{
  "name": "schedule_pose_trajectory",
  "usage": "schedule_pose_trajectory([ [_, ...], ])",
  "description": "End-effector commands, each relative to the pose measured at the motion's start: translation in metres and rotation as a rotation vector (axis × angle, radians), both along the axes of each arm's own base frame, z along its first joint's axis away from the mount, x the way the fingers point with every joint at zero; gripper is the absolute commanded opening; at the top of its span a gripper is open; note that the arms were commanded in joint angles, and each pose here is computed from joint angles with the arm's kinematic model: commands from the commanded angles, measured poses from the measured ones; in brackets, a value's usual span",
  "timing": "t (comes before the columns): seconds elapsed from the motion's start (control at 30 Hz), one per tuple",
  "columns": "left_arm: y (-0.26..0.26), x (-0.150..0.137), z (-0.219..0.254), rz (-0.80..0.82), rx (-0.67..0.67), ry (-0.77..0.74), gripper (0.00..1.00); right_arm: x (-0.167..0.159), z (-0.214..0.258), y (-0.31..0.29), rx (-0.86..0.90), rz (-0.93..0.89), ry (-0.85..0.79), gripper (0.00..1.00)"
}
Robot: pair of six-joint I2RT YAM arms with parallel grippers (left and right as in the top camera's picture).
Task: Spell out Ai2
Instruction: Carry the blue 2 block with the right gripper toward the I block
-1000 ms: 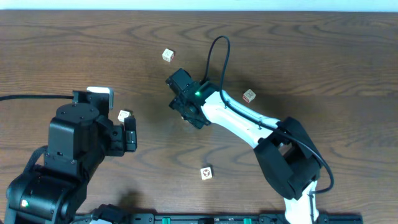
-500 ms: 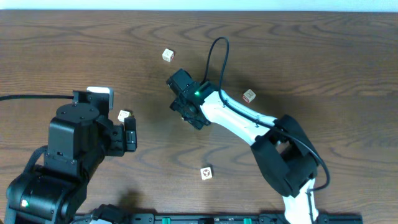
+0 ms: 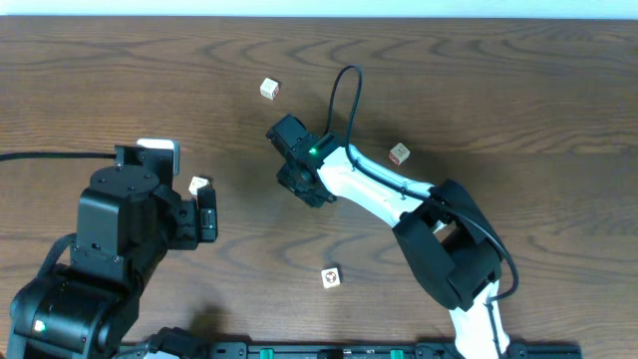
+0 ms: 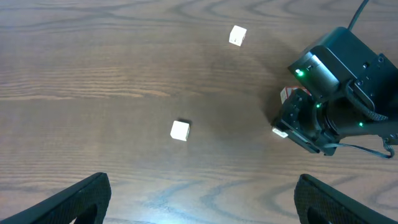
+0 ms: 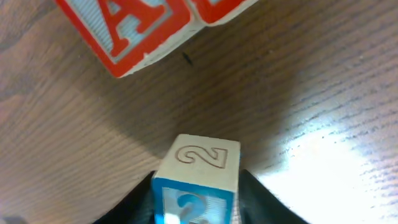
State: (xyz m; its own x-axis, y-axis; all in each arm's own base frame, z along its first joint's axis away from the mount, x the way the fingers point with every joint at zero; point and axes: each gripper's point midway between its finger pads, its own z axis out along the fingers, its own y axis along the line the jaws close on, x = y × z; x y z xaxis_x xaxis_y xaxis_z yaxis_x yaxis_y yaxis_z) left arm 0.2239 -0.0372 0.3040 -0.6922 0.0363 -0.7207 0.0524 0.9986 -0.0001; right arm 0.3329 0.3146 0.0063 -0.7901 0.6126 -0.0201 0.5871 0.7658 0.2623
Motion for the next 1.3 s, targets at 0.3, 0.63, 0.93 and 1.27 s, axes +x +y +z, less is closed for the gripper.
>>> schedule_pose_trajectory([
  [0.3,0.004,0.0,0.005,0.015,0.015,-0.013,0.95,0.009,0.007,0.002,-0.032,0.155,-0.063,0.16],
  [0.63,0.004,0.0,0.005,0.016,0.013,-0.017,0.95,0.026,0.081,-0.029,-0.204,0.378,-0.289,0.18],
  [0.93,0.004,0.001,0.006,0.023,0.002,-0.021,0.95,0.037,0.107,-0.099,-0.339,0.388,-0.26,0.16],
  [1.27,0.003,0.005,0.008,0.023,-0.001,-0.031,0.95,0.05,0.086,-0.136,-0.22,0.315,-0.134,0.15],
])
